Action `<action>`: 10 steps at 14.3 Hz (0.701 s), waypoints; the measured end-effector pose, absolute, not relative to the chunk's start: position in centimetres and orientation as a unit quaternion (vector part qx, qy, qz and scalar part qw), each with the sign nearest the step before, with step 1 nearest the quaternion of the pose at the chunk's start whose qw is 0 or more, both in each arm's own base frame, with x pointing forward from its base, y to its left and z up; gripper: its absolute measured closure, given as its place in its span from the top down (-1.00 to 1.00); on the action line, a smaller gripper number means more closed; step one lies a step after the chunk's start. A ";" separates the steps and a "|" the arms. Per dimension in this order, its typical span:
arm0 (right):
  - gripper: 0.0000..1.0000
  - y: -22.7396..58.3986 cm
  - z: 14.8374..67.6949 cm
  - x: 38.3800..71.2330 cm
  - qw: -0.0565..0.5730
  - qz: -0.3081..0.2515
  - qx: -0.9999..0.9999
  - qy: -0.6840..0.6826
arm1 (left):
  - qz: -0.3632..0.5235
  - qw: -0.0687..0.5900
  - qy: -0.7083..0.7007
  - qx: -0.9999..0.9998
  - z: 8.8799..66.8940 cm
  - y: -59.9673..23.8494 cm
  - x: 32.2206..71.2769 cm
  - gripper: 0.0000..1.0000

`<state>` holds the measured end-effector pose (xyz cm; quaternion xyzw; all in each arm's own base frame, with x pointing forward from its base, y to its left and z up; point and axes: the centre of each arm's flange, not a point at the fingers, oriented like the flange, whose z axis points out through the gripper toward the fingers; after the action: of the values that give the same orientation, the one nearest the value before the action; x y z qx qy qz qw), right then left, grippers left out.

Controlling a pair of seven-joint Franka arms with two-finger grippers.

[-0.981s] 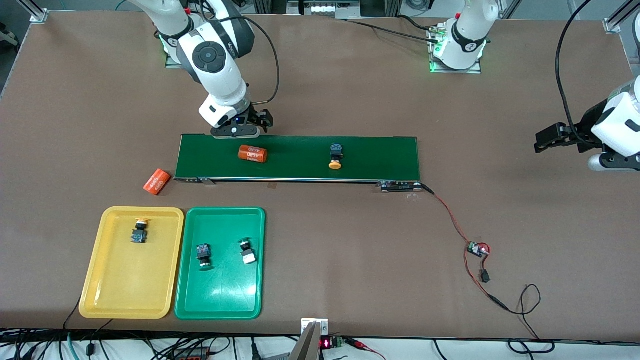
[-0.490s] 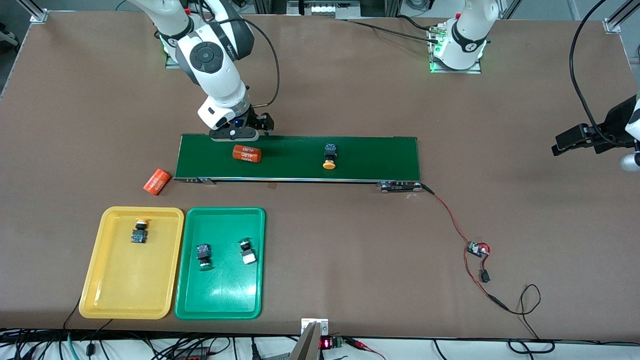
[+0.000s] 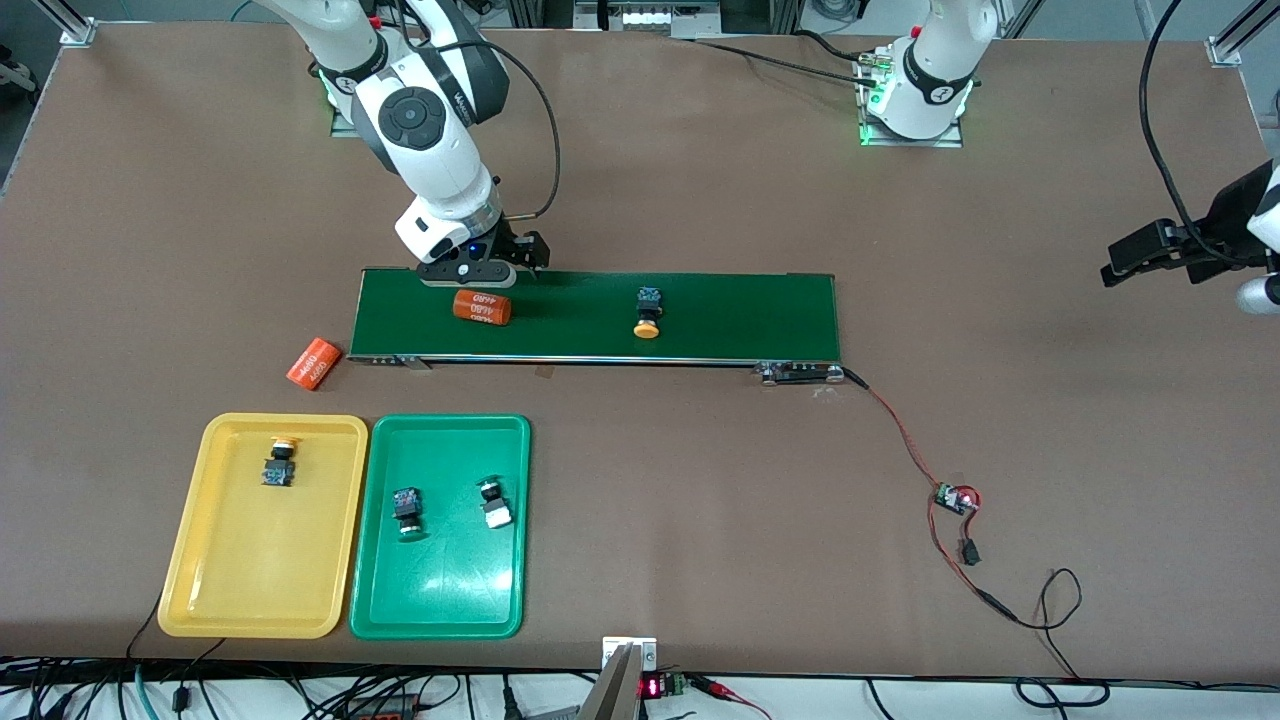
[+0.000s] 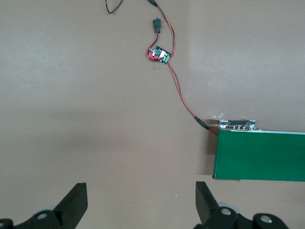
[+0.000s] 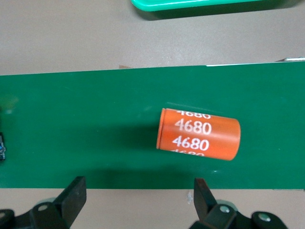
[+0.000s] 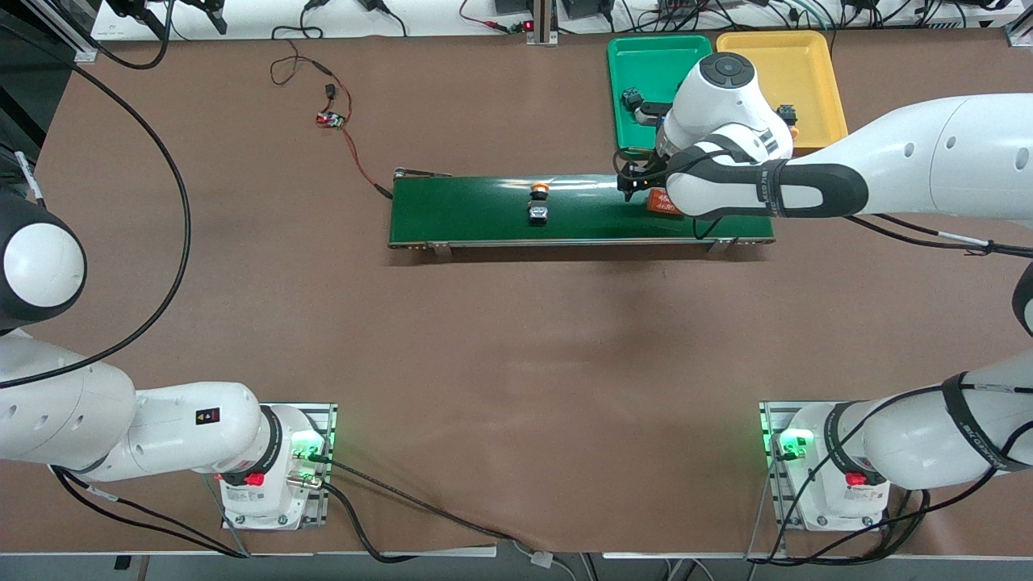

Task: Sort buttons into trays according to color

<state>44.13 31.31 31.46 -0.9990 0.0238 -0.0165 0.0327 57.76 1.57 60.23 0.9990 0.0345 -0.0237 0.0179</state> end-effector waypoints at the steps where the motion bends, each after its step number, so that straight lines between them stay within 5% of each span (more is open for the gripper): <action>1: 1.00 31.3 31.4 44.2 0.033 -0.016 -0.999 0.024 | -0.024 0.018 0.034 0.999 60.2 1.5 57.8 1.00; 10: 1.00 31.3 30.8 44.4 0.032 -0.011 -0.999 0.026 | -0.023 0.018 0.048 0.998 60.2 3.3 57.7 1.00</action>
<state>44.44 31.33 30.78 -0.9991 0.0258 -0.0106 0.0321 57.71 3.31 60.15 0.9984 0.0484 -0.0230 0.0180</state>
